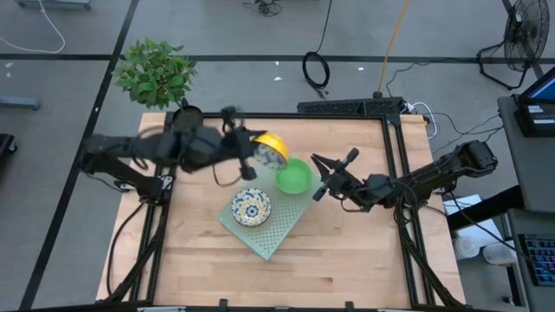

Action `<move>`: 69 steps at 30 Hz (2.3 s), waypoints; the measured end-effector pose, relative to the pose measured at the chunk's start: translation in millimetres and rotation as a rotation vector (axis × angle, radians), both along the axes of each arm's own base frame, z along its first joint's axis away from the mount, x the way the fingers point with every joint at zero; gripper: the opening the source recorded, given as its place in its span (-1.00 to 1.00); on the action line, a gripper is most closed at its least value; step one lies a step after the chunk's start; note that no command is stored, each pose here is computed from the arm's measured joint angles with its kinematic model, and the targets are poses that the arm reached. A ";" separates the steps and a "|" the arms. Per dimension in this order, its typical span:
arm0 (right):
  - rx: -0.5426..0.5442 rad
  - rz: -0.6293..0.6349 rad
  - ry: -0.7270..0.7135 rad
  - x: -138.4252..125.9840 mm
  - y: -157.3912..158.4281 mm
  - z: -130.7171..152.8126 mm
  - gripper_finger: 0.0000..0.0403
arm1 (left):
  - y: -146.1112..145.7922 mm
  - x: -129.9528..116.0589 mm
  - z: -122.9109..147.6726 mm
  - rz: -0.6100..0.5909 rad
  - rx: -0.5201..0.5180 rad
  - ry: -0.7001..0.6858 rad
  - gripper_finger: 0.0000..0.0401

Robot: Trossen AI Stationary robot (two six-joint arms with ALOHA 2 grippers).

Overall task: Pick & Place Mini bowls
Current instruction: Stack the patterned bowl on the patterned bowl on the shelf

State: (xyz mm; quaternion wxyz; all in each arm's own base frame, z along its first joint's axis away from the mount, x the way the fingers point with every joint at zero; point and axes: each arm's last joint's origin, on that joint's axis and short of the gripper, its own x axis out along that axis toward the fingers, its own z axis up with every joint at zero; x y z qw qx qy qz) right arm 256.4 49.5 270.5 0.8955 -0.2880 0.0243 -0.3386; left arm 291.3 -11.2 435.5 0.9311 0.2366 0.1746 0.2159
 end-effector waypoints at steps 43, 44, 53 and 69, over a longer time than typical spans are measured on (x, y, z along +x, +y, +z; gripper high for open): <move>0.005 -0.024 0.028 0.0 0.2 -2.6 -0.91 | 37.9 55.1 -88.7 -0.507 -0.838 0.875 -0.86; 0.005 -0.024 0.028 0.0 0.2 -2.7 -0.91 | 38.0 56.3 -90.0 -0.507 -0.846 0.876 -0.86; 0.004 -0.025 0.028 0.0 0.2 -2.6 -0.91 | 39.9 68.8 -109.7 -0.450 -0.859 0.938 -0.82; 0.005 -0.024 0.027 0.0 0.2 -2.5 -0.91 | 32.8 59.1 -104.2 -0.332 -0.900 0.972 -0.52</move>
